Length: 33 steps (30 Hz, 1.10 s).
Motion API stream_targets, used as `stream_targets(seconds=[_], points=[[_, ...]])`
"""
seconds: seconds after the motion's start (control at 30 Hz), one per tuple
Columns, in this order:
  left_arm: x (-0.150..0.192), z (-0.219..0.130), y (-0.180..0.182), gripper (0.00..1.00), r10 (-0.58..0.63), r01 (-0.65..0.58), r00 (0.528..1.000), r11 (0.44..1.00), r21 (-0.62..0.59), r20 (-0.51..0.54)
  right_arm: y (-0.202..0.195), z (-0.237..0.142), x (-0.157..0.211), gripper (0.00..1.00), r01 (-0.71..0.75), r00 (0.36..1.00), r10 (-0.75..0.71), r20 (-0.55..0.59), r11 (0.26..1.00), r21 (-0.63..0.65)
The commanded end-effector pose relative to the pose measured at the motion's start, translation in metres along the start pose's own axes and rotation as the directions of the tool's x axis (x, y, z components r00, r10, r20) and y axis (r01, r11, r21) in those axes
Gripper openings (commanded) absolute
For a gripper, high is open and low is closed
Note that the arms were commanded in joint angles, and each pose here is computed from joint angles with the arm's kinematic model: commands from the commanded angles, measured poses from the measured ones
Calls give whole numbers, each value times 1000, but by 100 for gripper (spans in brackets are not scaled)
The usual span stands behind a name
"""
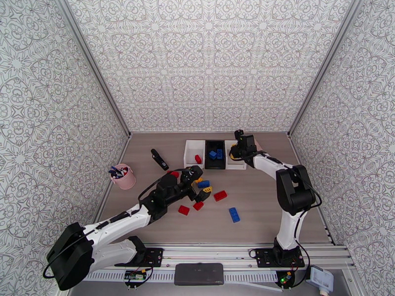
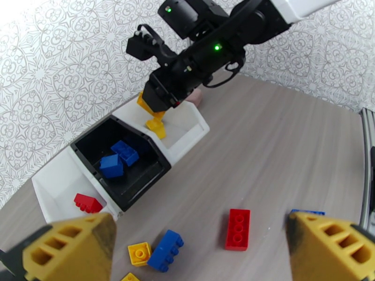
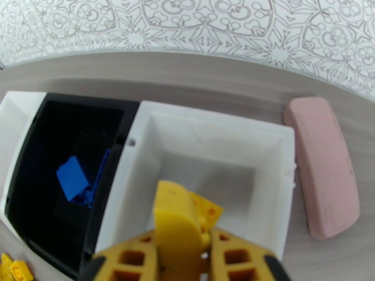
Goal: Sort the legos into containers by color
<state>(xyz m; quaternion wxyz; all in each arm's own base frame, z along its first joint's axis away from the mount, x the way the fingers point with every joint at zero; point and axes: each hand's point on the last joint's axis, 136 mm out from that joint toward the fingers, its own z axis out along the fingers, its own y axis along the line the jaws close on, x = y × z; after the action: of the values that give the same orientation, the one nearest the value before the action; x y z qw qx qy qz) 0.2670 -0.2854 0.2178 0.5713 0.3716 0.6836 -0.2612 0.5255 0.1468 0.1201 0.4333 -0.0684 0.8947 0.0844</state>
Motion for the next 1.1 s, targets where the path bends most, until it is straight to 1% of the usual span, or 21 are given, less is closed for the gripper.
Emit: stream_targets(seconds=[0.0,0.07,0.13,0.17,0.2,0.33,0.47,0.53,0.63,0.73,0.83,0.9,0.97,1.07], points=[[-9,1,1,100,19,-18,1000,1000,-11,21,1,-10,-17,29,3,999,-3,50,1000,-7],[-6,-1,0,100,20,-20,1000,1000,-9,13,0,-14,-20,30,10,998,-10,60,1000,-2],[-4,-4,0,100,23,-23,1000,1000,-7,5,-1,-18,-21,34,21,998,-21,64,1000,5],[-3,-6,0,100,23,-23,1000,1000,-8,0,-1,-19,-22,37,23,998,-23,66,1000,4],[-2,-7,0,100,24,-24,1000,1000,-9,-4,-1,-21,-23,44,25,997,-25,68,1000,5],[-2,-13,1,100,20,-20,1000,1000,-17,-1,4,-31,-25,61,29,997,-27,69,999,-20],[-2,-17,2,100,9,-9,1000,1000,-23,0,8,-46,-27,71,33,996,-29,89,998,-45],[-2,-19,2,100,5,-5,1000,1000,-26,-3,12,-57,-27,73,46,993,-39,110,997,-66],[0,-23,1,100,1,-1,1000,1000,-26,-10,17,-76,-24,81,73,989,-60,133,993,-97],[3,-27,1,100,-3,3,1000,1000,-27,-26,18,-93,-16,84,104,987,-90,136,989,-105],[8,-32,1,100,-13,11,999,999,-32,-46,25,-112,-7,88,141,981,-118,155,979,-148],[10,-36,2,100,-22,20,998,999,-41,-51,37,-125,-2,89,185,973,-149,175,960,-211],[13,-39,6,100,-29,26,998,998,-62,-60,52,-138,7,89,242,963,-191,191,924,-295],[19,-43,12,100,-39,32,995,996,-88,-87,69,-154,15,90,307,947,-240,212,870,-387]])
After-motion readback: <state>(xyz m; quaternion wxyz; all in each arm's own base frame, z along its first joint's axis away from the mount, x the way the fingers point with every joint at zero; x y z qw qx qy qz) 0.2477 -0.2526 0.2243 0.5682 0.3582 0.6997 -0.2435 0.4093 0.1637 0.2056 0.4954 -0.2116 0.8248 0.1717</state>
